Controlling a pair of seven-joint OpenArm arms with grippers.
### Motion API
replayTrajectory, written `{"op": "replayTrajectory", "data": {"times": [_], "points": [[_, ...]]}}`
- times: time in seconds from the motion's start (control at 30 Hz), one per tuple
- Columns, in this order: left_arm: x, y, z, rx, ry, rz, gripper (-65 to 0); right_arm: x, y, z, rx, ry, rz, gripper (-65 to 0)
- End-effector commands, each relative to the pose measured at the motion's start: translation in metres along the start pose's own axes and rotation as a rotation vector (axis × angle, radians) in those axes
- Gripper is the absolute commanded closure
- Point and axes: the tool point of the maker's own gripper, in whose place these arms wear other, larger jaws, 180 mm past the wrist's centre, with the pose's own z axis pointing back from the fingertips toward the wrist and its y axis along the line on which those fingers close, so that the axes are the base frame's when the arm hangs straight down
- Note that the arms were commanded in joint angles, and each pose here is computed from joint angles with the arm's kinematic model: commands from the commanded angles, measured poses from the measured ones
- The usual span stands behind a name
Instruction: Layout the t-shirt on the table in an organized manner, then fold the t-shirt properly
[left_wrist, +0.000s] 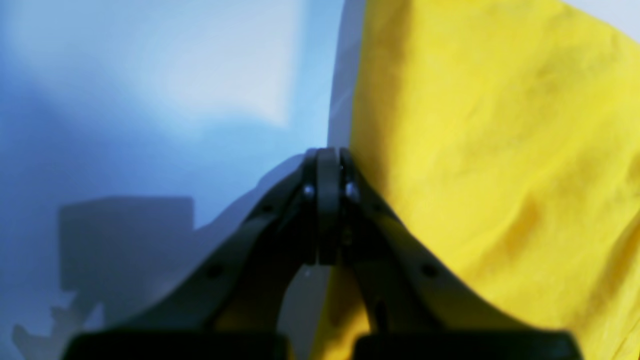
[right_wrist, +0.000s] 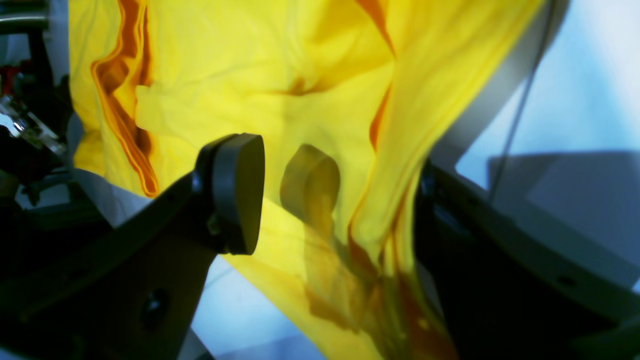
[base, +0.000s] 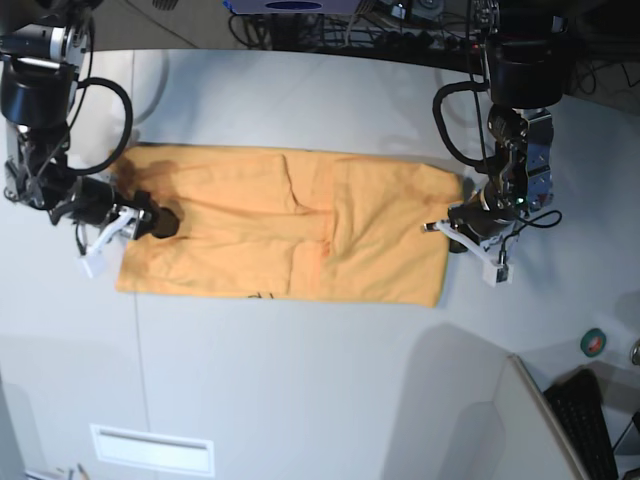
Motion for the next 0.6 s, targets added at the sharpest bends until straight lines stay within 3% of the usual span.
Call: {"op": "replayTrajectory", "data": {"times": [0.0,0.13,0.17,0.3,0.47,0.57], "points": [[0.013,-0.003,0.0,-0.013,-0.032,-0.006,0.0,0.02,0.001,0.005,-0.002,-0.035,0.027,-35.6],[0.013,-0.004,0.0,-0.015,-0.032,-0.005,0.0,0.029,-0.001,0.008,-0.006,-0.071,0.031,-32.4],[0.014,-0.004,0.0,-0.015,-0.034,-0.006,0.0,0.031,-0.001,0.008,-0.006,-0.088,0.031,-28.1],[0.013,-0.006,0.0,-0.017,-0.032,-0.009,0.0,0.033,-0.007,0.007,-0.049,-0.106,0.075,0.0],[0.007,-0.038,-0.008,-0.081,0.003,-0.1,0.0,0.028,-0.002,-0.004,-0.1,-0.042,0.182,0.0],[0.014,-0.053,-0.012,-0.104,-0.013,-0.082,0.0,0.031,-0.004,-0.002,-0.187,-0.055,0.191,0.0]]}}
